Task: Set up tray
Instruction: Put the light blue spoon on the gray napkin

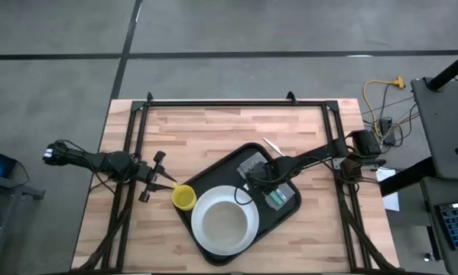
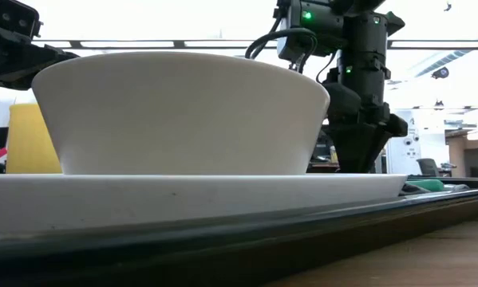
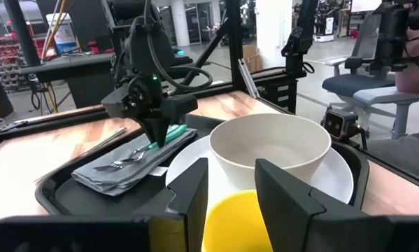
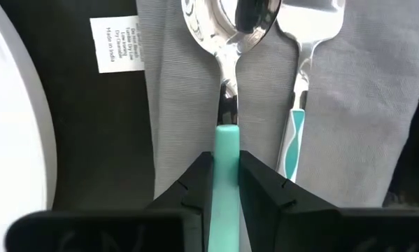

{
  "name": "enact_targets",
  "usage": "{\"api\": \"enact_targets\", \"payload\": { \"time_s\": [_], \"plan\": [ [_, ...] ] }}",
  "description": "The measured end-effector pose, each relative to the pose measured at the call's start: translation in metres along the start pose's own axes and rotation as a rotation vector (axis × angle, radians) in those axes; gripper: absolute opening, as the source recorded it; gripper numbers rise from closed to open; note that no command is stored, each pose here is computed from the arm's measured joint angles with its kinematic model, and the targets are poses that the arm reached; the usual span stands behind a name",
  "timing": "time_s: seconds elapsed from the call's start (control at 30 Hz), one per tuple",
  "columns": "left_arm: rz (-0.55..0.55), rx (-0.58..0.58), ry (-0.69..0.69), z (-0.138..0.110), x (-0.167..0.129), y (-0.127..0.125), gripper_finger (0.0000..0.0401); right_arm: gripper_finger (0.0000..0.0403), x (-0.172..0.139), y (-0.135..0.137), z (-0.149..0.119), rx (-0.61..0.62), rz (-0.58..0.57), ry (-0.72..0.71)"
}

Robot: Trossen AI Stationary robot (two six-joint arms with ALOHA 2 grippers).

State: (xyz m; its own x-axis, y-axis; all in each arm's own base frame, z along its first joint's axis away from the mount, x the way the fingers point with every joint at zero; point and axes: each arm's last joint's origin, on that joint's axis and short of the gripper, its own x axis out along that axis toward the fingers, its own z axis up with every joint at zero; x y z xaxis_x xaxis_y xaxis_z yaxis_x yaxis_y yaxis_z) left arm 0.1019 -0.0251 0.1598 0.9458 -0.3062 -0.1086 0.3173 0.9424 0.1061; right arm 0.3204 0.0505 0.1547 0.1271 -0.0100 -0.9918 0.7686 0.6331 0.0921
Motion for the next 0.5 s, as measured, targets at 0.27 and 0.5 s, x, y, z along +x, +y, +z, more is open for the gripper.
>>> {"api": "enact_targets", "payload": {
  "time_s": [0.27,0.5],
  "plan": [
    [0.0,0.0,0.0,0.0,0.0,0.0,0.0104,0.0078,0.0002,-0.0009,0.0019,0.003,-0.001,-0.009],
    [0.0,0.0,-0.001,0.0001,0.0,0.0,0.0104,0.0095,0.0001,-0.0017,0.0036,0.008,-0.001,-0.009]
  ]
}}
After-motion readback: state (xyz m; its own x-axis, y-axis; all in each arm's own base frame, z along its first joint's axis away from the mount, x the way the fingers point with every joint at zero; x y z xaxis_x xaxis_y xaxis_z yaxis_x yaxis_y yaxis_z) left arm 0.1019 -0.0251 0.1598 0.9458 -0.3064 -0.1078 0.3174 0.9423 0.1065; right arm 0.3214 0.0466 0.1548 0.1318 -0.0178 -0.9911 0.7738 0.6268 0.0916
